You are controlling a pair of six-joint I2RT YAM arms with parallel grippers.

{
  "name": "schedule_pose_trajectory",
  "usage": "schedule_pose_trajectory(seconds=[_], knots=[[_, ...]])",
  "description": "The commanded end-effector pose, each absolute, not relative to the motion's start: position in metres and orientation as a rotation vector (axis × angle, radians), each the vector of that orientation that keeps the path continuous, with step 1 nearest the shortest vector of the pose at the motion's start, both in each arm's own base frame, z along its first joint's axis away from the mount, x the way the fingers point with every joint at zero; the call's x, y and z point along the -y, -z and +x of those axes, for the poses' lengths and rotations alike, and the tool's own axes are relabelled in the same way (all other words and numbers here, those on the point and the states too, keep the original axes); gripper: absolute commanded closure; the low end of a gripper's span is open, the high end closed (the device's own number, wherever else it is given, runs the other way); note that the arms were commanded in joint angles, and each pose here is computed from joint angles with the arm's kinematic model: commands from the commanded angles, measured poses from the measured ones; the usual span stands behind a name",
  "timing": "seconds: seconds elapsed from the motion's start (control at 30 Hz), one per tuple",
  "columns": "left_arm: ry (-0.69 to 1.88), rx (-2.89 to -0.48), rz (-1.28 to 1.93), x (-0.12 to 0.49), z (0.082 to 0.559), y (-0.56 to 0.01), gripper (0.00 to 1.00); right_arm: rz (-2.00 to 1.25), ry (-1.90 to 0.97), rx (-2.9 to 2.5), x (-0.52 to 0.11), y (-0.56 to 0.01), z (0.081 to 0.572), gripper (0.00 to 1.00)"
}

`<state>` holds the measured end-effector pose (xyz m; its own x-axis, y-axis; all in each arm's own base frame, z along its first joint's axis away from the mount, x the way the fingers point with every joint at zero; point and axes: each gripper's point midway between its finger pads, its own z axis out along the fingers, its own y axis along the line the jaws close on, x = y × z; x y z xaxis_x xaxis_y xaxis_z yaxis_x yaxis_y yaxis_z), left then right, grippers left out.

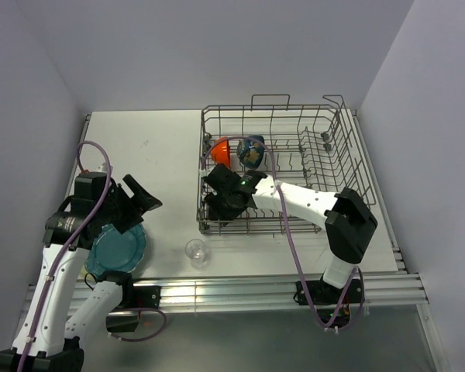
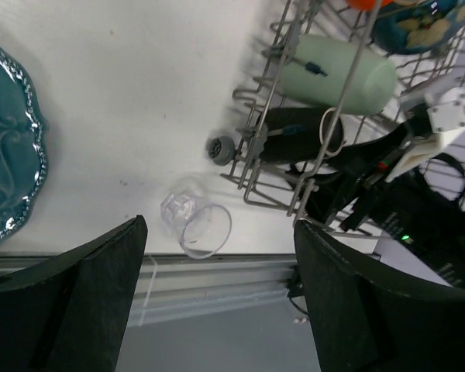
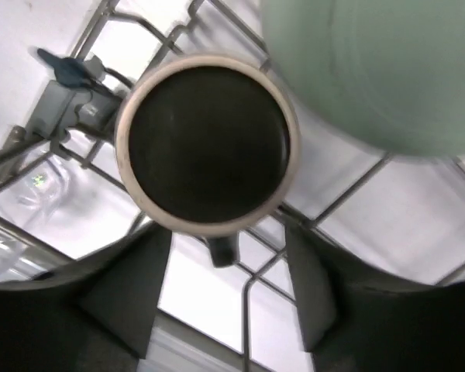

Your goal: Load the mixed dishes into the dish rack

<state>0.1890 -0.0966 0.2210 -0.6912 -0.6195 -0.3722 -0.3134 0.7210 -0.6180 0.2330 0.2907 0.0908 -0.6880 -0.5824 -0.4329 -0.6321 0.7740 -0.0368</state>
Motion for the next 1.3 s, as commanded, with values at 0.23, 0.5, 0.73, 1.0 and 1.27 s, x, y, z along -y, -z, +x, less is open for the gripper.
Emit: schedule_pose_trajectory(seconds=[0.23, 0.5, 0.73, 1.0, 1.27], knots=[[0.876, -2.547, -0.573, 0.126, 0.163, -0.183, 0.32, -0.765, -0.255, -2.44, -0.293, -0.151, 0.24, 0.11], [0.891, -2.639, -0.495, 0.145, 0.15, -0.17, 0.36, -0.635, -0.376, -2.319, -0.3, -0.218, 0.253, 0.11], [0.923, -2.718, -0.451, 0.162, 0.135, -0.152, 0.41, -0.609, -0.419, -2.345, -0.301, -0.22, 0.261, 0.11], [0.873, -2.802, -0.385, 0.176, 0.124, -0.132, 0.4, -0.498, -0.555, -2.288, -0.294, -0.257, 0.265, 0.11], [0.751, -2.863, -0.345, 0.183, 0.118, -0.108, 0.42, -0.377, -0.589, -2.168, -0.245, -0.32, 0.265, 0.11]])
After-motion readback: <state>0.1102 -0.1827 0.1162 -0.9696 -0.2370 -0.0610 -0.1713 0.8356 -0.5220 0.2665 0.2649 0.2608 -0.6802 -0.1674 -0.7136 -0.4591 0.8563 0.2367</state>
